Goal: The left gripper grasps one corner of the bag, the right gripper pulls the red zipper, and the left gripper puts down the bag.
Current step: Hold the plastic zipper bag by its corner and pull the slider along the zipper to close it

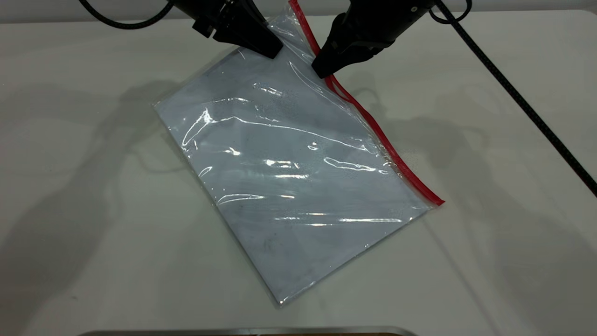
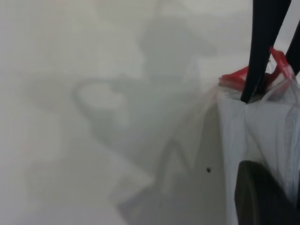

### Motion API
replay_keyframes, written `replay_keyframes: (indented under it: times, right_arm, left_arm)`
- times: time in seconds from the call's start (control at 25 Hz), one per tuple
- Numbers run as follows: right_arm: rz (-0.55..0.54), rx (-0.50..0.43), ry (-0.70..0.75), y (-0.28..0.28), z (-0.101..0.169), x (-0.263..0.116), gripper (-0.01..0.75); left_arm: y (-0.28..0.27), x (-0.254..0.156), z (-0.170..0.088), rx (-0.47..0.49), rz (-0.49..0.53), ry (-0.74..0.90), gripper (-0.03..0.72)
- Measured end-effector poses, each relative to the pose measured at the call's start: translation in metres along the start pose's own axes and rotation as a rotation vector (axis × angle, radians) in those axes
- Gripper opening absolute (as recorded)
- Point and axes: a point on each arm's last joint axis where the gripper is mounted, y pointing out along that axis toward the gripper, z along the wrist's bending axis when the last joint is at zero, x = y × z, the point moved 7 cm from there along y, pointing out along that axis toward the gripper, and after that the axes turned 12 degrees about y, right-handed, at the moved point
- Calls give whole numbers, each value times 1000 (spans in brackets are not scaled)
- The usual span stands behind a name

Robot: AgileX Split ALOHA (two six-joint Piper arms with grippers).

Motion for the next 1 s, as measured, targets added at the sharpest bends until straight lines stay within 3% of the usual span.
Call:
replay_keyframes:
  times: [1.0]
  right_arm:
    - [49, 57, 72, 8, -11, -20, 51]
  left_arm:
    - [4, -3, -2, -10, 2, -29, 51]
